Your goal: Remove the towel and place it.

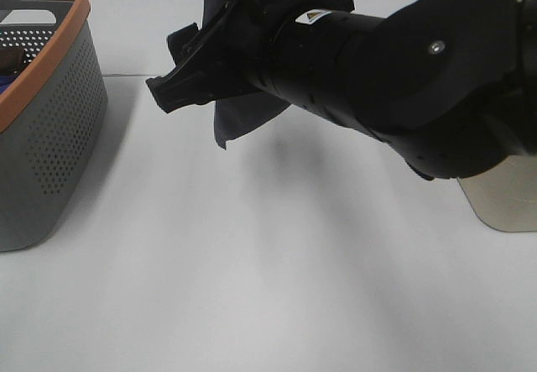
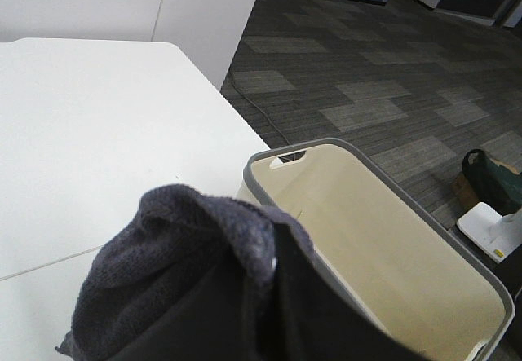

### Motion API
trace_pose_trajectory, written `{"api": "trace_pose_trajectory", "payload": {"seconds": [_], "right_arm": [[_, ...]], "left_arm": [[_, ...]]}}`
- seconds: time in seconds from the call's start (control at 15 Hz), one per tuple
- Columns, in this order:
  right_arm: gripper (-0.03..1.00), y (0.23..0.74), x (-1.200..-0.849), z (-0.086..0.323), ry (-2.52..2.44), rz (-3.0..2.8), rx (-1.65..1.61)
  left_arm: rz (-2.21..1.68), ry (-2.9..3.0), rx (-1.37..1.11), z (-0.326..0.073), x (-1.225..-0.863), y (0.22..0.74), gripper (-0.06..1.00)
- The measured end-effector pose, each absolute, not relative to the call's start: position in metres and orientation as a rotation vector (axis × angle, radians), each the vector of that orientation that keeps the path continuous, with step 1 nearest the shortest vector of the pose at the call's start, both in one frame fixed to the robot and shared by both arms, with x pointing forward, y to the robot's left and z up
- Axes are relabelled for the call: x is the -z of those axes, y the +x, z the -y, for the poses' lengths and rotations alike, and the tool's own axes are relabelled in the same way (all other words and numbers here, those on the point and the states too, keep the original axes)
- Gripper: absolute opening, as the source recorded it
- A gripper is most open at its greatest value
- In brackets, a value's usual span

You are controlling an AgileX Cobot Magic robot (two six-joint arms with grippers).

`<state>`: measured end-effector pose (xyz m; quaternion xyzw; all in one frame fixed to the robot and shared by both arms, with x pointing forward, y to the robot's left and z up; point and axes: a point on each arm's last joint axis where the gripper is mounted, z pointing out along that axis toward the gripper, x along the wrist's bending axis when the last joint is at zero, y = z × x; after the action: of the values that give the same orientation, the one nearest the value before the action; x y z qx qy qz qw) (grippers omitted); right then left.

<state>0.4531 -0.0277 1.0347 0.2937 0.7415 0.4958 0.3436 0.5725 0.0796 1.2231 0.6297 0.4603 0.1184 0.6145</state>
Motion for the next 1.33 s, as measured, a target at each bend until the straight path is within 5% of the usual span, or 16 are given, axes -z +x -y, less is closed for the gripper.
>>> {"api": "trace_pose_trajectory", "payload": {"seconds": [0.4,1.33], "right_arm": [[0.67,0.432,-1.052,0.021,0.695,-1.917,-1.375],[0.67,0.458,-1.007,0.022,0.87,-1.819,-1.165]], "left_arm": [[-1.048,1.462,-0.285,-0.08,-1.223,0.572,0.01],[-1.062,1.471,-0.237,-0.078,-1.221,0.57,0.01]]}}
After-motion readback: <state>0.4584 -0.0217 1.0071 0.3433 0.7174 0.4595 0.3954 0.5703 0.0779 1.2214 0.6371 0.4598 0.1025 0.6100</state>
